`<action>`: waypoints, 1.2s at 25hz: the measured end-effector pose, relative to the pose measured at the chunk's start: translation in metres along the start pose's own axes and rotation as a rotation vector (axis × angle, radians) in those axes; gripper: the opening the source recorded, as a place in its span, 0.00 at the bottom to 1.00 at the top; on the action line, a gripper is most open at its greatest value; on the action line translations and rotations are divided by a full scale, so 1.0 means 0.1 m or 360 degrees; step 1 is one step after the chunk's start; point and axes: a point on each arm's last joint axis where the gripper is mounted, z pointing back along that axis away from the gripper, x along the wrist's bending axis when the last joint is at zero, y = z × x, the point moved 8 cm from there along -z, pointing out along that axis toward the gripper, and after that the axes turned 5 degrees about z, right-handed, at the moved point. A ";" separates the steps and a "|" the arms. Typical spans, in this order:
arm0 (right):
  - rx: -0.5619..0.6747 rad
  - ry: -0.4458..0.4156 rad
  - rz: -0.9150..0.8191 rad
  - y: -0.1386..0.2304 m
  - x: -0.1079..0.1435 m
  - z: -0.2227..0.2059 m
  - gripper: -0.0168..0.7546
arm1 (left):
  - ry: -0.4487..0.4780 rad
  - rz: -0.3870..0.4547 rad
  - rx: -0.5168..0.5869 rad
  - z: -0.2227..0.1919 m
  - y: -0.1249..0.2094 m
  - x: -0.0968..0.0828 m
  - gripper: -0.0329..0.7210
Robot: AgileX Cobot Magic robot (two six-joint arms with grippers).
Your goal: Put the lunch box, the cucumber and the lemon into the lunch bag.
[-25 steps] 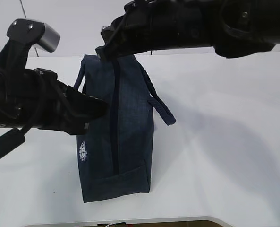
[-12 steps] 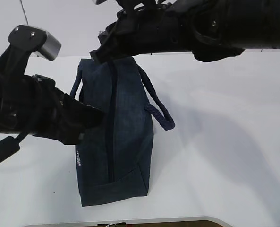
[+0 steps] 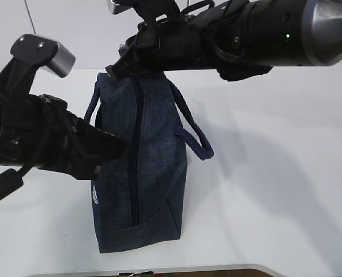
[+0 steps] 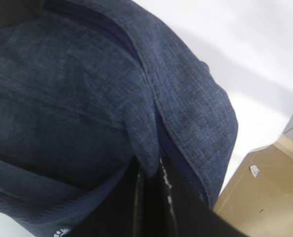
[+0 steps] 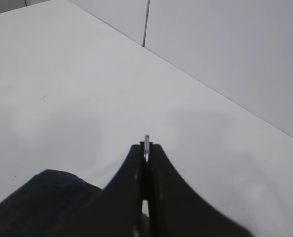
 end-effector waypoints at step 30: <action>-0.0009 0.0084 -0.0505 0.02 -0.15 0.00 0.03 | 0.0087 0.0955 -0.0337 0.48 -0.56 0.36 0.55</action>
